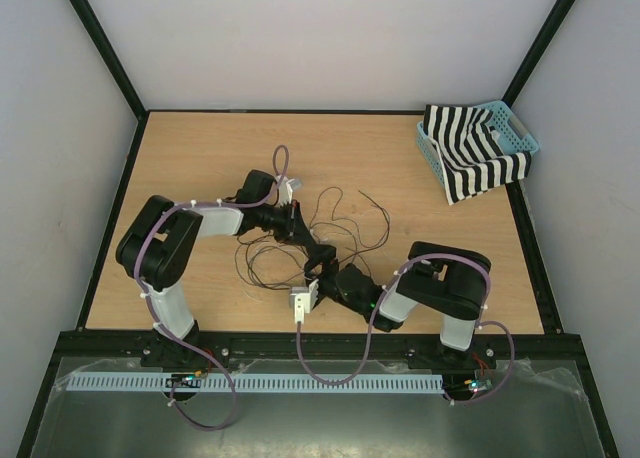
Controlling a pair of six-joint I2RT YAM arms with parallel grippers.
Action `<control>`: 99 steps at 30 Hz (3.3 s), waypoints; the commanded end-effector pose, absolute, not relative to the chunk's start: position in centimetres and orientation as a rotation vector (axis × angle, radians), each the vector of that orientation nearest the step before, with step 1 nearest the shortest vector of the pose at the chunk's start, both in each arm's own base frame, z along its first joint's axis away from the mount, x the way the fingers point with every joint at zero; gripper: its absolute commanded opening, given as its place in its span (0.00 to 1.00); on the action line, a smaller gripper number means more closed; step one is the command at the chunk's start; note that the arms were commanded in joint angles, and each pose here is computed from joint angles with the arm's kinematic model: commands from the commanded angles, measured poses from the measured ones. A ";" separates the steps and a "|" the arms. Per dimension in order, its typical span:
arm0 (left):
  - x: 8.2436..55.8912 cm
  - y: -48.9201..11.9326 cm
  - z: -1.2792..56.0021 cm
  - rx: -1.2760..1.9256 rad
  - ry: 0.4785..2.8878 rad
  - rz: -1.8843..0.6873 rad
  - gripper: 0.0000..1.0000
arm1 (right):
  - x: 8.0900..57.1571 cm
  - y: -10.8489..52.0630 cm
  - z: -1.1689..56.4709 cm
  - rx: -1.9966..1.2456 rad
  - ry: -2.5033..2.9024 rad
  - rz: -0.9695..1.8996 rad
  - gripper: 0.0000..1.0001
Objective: Zip-tie the wires
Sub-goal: Tie the cable at the center of the board.
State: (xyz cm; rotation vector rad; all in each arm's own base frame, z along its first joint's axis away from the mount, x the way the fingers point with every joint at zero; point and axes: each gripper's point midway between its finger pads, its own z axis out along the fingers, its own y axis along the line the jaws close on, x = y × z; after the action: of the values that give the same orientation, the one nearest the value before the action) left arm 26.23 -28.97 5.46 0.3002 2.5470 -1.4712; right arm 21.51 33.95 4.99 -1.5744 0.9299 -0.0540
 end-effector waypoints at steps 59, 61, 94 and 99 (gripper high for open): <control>26.4 -29.6 5.5 0.300 2.558 -1.499 0.00 | 17.2 36.5 2.6 -1.704 0.814 -0.012 0.98; 26.3 -29.6 5.5 0.303 2.560 -1.501 0.00 | 17.1 36.7 2.5 -1.708 0.814 -0.008 0.98; 26.4 -29.7 5.6 0.308 2.556 -1.506 0.00 | 15.2 38.0 2.6 -1.722 0.802 0.041 0.85; 26.4 -29.7 5.6 0.310 2.555 -1.507 0.00 | 14.9 38.1 2.6 -1.724 0.807 0.058 0.77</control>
State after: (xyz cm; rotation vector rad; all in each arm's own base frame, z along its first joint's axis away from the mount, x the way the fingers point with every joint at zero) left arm 26.23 -29.27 5.07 0.2893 2.5655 -1.4776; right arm 16.04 38.17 4.31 -1.6611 0.7781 0.0096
